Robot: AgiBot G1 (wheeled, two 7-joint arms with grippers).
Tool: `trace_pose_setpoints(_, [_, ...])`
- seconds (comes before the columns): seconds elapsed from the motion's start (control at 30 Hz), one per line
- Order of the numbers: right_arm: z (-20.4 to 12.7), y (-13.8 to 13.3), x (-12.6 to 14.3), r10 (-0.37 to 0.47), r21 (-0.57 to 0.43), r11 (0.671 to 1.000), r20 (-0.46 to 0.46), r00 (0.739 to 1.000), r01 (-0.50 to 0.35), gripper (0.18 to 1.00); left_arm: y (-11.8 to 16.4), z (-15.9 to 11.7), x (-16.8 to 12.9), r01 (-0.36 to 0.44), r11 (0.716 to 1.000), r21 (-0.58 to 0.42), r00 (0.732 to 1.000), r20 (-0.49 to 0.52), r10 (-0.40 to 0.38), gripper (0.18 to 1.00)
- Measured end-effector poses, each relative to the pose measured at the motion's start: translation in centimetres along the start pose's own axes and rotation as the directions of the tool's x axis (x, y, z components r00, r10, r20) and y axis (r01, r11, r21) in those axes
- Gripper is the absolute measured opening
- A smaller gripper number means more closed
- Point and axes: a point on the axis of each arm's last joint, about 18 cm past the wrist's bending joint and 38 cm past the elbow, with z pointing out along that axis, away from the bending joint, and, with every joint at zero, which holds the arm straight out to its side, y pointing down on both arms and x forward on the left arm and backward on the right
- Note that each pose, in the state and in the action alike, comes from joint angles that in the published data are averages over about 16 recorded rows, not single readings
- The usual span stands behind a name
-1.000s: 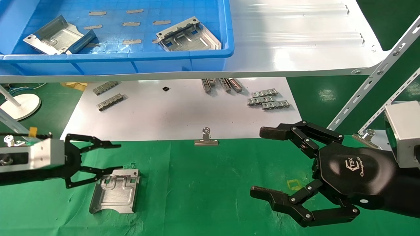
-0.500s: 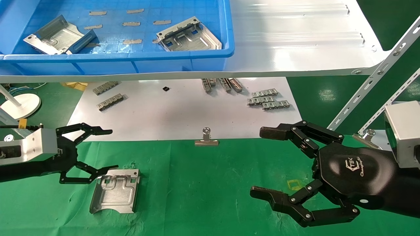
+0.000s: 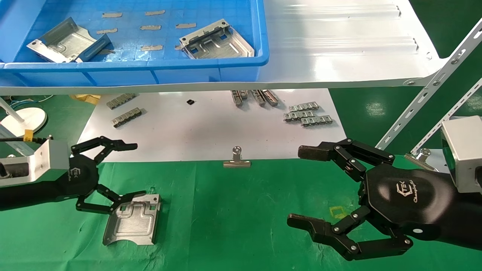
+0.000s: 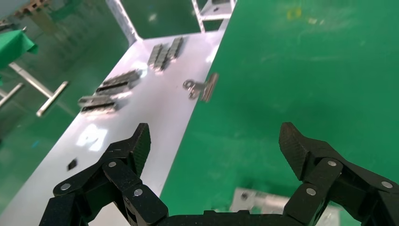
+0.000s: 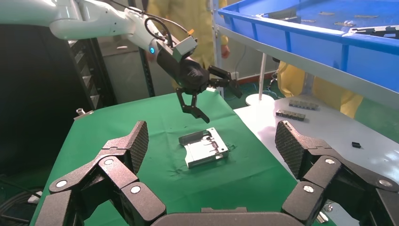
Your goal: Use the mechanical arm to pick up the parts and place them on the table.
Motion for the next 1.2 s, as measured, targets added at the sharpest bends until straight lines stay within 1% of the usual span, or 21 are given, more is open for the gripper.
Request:
trace_pose_setpoints(0.23, [0.0, 0.0, 0.0, 0.0, 0.0, 1.0, 0.0, 1.0, 0.0, 1.0, -1.6, 0.7, 0.7, 0.049, 0.997, 0.066, 0.999, -0.019, -0.048, 0.998])
trace_pose_setpoints(0.5, [0.0, 0.0, 0.0, 0.0, 0.0, 1.0, 0.0, 1.0, 0.0, 1.0, -3.5, 1.2, 1.7, 0.103, 0.986, 0.133, 0.994, -0.049, -0.097, 1.001])
trace_pose_setpoints(0.87, [0.0, 0.0, 0.0, 0.0, 0.0, 1.0, 0.0, 1.0, 0.0, 1.0, -6.5, 1.3, 3.3, 0.174, 0.963, 0.207, 0.982, -0.106, -0.155, 1.001])
trace_pose_setpoints(1.2, [0.0, 0.0, 0.0, 0.0, 0.0, 1.0, 0.0, 1.0, 0.0, 1.0, -9.4, 1.0, 5.2, 0.235, 0.938, 0.255, 0.966, -0.168, -0.196, 1.001])
